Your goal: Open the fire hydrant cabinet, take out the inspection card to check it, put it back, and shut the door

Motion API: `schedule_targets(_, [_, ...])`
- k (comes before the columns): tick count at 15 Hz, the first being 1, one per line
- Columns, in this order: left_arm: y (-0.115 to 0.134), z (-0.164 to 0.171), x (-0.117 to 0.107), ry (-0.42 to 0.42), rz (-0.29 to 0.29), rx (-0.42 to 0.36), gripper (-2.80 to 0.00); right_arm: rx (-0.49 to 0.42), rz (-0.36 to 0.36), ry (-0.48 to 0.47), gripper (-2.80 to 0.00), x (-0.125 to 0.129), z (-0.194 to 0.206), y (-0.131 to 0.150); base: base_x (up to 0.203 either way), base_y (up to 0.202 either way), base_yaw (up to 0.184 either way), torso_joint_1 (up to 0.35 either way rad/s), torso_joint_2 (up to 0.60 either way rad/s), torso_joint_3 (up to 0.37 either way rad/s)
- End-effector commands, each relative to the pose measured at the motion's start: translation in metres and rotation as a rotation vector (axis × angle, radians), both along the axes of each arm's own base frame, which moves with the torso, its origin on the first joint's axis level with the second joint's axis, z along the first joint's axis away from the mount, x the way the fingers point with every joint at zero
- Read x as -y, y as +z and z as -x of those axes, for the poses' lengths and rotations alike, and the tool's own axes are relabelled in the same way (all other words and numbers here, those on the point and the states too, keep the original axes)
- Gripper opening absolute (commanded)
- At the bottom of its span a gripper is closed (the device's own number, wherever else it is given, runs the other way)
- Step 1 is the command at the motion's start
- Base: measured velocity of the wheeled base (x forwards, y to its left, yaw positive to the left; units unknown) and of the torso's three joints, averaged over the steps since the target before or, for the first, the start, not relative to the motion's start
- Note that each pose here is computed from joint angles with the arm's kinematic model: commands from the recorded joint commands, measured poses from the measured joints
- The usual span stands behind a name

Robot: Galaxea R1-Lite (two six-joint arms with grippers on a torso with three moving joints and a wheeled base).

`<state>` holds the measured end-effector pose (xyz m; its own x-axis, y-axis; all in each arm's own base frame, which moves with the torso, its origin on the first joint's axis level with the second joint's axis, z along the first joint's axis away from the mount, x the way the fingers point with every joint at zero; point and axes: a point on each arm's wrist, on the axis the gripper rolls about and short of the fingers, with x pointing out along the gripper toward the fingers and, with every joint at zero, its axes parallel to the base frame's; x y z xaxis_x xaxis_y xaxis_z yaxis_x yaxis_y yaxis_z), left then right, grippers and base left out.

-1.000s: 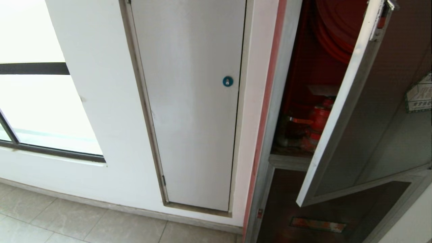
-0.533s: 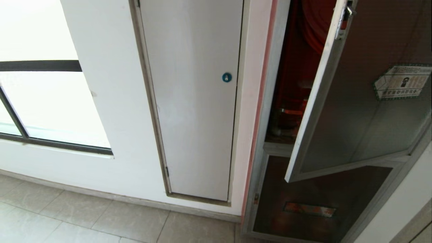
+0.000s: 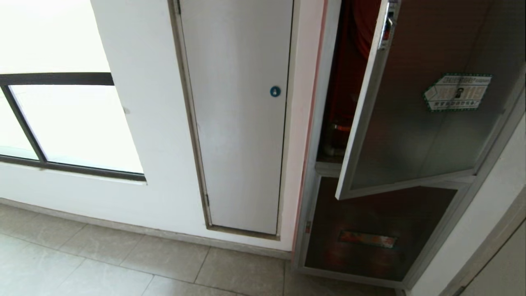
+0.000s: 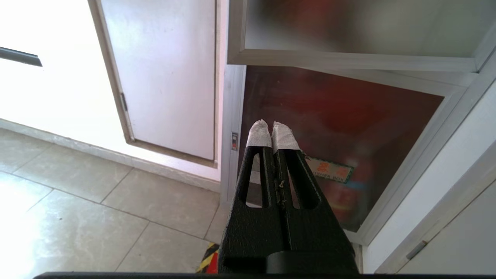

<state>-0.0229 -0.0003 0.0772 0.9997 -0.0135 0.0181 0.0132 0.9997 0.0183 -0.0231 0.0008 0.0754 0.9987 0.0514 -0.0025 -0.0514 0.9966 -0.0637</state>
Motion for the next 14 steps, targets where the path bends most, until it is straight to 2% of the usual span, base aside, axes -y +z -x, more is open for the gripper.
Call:
schedule_targets(1, [-0.0017,-0.0006,0.0,0.0,0.0,-0.007,-2.8,-0.001,0.001,0.001,-2.8,0.0,0.0,-0.0001,0.0,0.0,0.0,0.0,0.0,0.0])
schedule_targets(14, [-0.0017,-0.0006,0.0,0.0,0.0,-0.007,-2.8,-0.001,0.001,0.001,-2.8,0.0,0.0,-0.0001,0.0,0.0,0.0,0.0,0.0,0.0])
